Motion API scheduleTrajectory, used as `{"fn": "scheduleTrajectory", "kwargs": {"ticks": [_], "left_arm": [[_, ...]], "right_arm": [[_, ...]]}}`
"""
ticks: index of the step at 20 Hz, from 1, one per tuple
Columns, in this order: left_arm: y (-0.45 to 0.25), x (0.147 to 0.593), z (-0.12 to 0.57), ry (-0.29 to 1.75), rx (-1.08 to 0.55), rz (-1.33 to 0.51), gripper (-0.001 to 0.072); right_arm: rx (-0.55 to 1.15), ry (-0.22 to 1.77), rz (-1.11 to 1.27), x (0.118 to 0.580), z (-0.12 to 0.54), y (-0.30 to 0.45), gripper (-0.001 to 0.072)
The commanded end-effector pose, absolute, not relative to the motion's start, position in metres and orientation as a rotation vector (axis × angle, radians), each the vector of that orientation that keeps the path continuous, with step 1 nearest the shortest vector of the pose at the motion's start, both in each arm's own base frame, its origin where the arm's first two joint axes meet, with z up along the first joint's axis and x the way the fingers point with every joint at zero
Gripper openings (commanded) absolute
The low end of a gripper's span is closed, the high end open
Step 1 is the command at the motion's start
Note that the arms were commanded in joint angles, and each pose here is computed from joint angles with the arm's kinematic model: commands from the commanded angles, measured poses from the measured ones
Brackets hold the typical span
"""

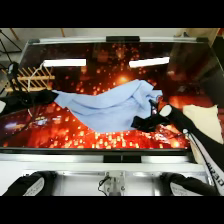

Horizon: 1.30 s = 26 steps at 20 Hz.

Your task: Fold the shirts.

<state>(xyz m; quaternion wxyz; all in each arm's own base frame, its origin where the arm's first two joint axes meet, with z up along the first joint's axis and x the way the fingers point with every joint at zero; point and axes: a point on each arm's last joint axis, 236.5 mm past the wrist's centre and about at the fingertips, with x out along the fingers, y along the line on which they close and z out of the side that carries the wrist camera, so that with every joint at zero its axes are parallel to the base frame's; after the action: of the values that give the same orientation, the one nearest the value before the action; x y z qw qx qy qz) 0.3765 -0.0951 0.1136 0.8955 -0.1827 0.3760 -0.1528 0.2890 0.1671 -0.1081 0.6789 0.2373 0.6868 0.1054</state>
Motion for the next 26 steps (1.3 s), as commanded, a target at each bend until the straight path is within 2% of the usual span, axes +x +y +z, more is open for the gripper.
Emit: {"fn": "scheduleTrajectory", "kwargs": {"ticks": [1,2,4,6,8,10,12,13,15,18,21,23,26], "left_arm": [[-0.095,0.377,0.114,0.777,-0.378,-0.315,0.0032],[-0.094,0.379,0.115,0.766,-0.378,-0.311,0.0032],[-0.089,0.385,0.130,0.726,-0.377,-0.302,0.0032],[-0.075,0.396,0.182,0.611,-0.364,-0.289,0.0032],[-0.056,0.397,0.278,0.399,-0.328,-0.271,0.0032],[-0.043,0.366,0.401,0.130,-0.262,-0.262,0.0032],[-0.037,0.306,0.509,-0.126,-0.170,-0.234,0.0032],[-0.033,0.271,0.547,-0.229,-0.114,-0.197,0.0031],[-0.023,0.217,0.583,-0.344,-0.098,-0.112,0.0031],[-0.015,0.171,0.585,-0.373,-0.132,-0.039,0.0031],[-0.019,0.159,0.582,-0.368,-0.114,-0.040,0.0031],[-0.013,0.182,0.557,-0.276,-0.111,-0.025,0.0031],[0.001,0.246,0.481,-0.056,-0.094,-0.007,0.0031]], "right_arm": [[0.602,1.428,0.207,0.315,-0.113,0.181,0.0159],[0.606,1.404,0.210,0.325,-0.106,0.179,0.0077],[0.542,1.346,0.278,0.347,-0.074,0.173,0.0076],[0.388,1.230,0.380,0.369,-0.007,0.160,0.0076],[0.196,0.997,0.455,0.386,0.105,0.138,0.0076],[0.071,0.671,0.409,0.384,0.244,0.106,0.0076],[-0.025,0.270,0.285,0.341,0.397,0.067,0.0076],[-0.046,0.116,0.240,0.309,0.451,0.056,0.0076],[-0.035,-0.076,0.209,0.245,0.513,0.049,0.0076],[0.021,-0.065,0.197,0.206,0.511,0.046,0.0076],[0.013,0.108,0.147,0.220,0.471,0.035,0.0076],[0.005,0.307,0.087,0.247,0.423,0.020,0.0076],[-0.001,0.629,0.025,0.304,0.325,0.006,0.0077]]}}
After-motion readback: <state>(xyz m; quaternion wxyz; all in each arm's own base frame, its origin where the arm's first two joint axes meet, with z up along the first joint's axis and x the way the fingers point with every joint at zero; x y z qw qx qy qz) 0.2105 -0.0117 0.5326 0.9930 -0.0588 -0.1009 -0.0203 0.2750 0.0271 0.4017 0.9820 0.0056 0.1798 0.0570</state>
